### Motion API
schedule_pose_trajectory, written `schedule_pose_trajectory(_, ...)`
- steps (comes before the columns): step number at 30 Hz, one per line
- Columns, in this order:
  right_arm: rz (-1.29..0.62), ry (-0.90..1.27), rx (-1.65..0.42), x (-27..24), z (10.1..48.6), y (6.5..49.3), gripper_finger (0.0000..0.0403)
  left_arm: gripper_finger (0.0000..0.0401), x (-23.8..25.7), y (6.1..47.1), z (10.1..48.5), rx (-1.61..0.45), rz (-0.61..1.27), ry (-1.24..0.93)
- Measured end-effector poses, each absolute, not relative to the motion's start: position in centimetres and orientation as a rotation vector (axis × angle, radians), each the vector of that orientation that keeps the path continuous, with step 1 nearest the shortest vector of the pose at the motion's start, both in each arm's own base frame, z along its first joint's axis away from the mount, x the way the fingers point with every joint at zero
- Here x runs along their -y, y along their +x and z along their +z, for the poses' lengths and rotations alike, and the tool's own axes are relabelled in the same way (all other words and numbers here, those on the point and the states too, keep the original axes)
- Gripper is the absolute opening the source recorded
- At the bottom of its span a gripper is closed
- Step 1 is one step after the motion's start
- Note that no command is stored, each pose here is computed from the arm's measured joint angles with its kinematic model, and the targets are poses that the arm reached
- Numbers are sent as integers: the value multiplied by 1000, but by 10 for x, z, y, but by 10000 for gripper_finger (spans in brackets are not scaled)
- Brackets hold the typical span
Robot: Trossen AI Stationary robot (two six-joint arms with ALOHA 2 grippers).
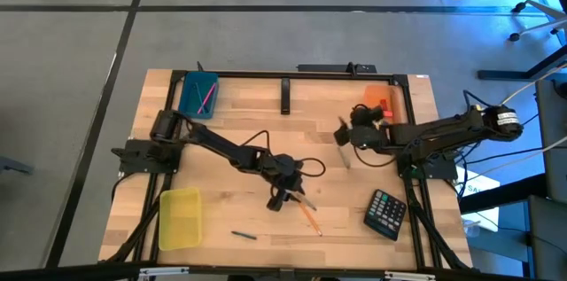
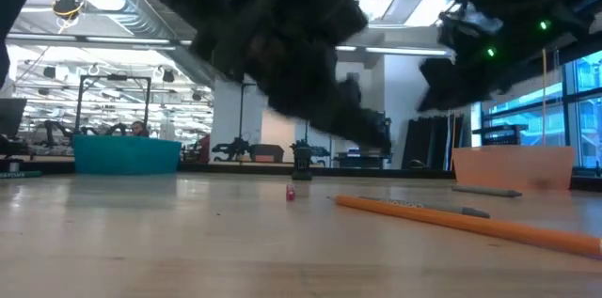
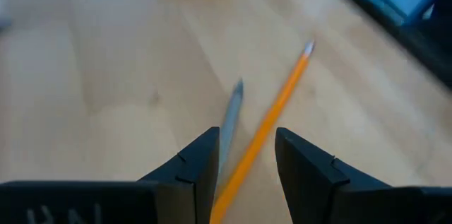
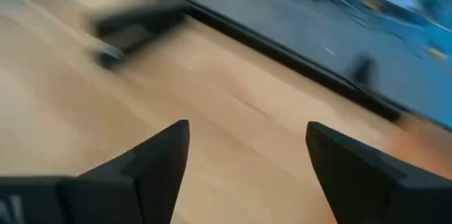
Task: Sort crayons/erasers/pens/pencils in bins
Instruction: Put the orange pencil into the blue bin
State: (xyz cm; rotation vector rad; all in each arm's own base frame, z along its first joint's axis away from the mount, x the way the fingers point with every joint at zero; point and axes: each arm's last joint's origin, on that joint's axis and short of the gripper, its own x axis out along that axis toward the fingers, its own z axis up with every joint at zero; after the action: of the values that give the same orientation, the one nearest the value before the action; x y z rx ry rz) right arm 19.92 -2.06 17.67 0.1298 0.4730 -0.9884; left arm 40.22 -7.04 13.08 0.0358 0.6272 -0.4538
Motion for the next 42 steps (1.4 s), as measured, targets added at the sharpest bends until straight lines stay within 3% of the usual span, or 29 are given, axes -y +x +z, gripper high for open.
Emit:
schedule_pose_trajectory(6, -831, 114, -348, 8, 192, 213, 281, 131, 74, 399, 107, -722, -485, 85)
schedule_pose_trajectory(15, -811, 95, -346, 4, 193, 214, 281, 115, 73, 396, 102, -783, -472, 89)
schedule_pose_trajectory(26, -795, 91, -347, 1, 193, 214, 281, 16, 78, 394, 101, -801, -452, 105)
schedule_pose_trajectory(29, -795, 91, -347, 1, 193, 214, 281, 7, 79, 393, 104, -801, -412, 108)
schedule_pose_trajectory(34, -795, 85, -353, 1, 192, 214, 281, 18, 76, 389, 121, -804, -302, 87)
schedule_pose_trajectory(42, -833, 48, -402, 2, 188, 210, 281, 3, 61, 367, 194, -737, 14, 134)
